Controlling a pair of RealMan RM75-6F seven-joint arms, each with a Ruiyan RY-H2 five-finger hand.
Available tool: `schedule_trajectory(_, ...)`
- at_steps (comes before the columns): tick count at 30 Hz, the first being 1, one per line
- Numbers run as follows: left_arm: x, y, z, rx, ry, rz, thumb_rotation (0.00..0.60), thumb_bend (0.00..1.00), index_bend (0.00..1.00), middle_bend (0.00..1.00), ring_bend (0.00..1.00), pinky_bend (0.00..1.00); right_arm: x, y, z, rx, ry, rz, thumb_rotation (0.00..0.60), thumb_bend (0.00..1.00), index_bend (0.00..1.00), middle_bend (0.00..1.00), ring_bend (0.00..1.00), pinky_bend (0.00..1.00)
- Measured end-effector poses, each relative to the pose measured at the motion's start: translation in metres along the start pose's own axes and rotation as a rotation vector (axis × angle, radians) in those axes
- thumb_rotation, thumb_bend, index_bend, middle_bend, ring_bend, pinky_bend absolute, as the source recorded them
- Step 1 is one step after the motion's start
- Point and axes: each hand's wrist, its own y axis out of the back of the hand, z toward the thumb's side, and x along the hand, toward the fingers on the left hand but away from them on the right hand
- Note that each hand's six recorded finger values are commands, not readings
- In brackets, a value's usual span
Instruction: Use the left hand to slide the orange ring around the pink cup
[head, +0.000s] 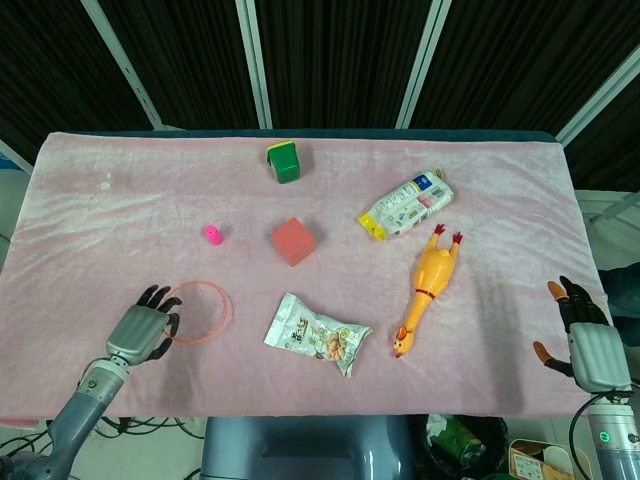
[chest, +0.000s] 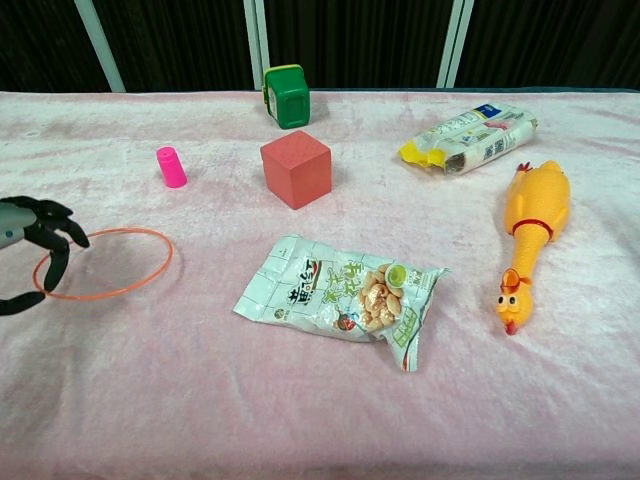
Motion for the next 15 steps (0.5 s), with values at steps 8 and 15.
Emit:
schedule_trajectory(8,0.013,0.069,0.005,-0.101,-0.037,0.145,0.600,0.43,0.59,0.21,0.00,0.00,0.000,-0.002,0.002,0.002,0.004,0.007,0.600,0.17,0.00,0.00,0.00,0.18)
schedule_trajectory(15,0.037,0.118,0.010,-0.179,-0.067,0.235,0.600,0.43,0.60,0.22,0.00,0.00,0.000,-0.005,0.002,0.003,0.002,0.016,0.600,0.17,0.00,0.00,0.00,0.18)
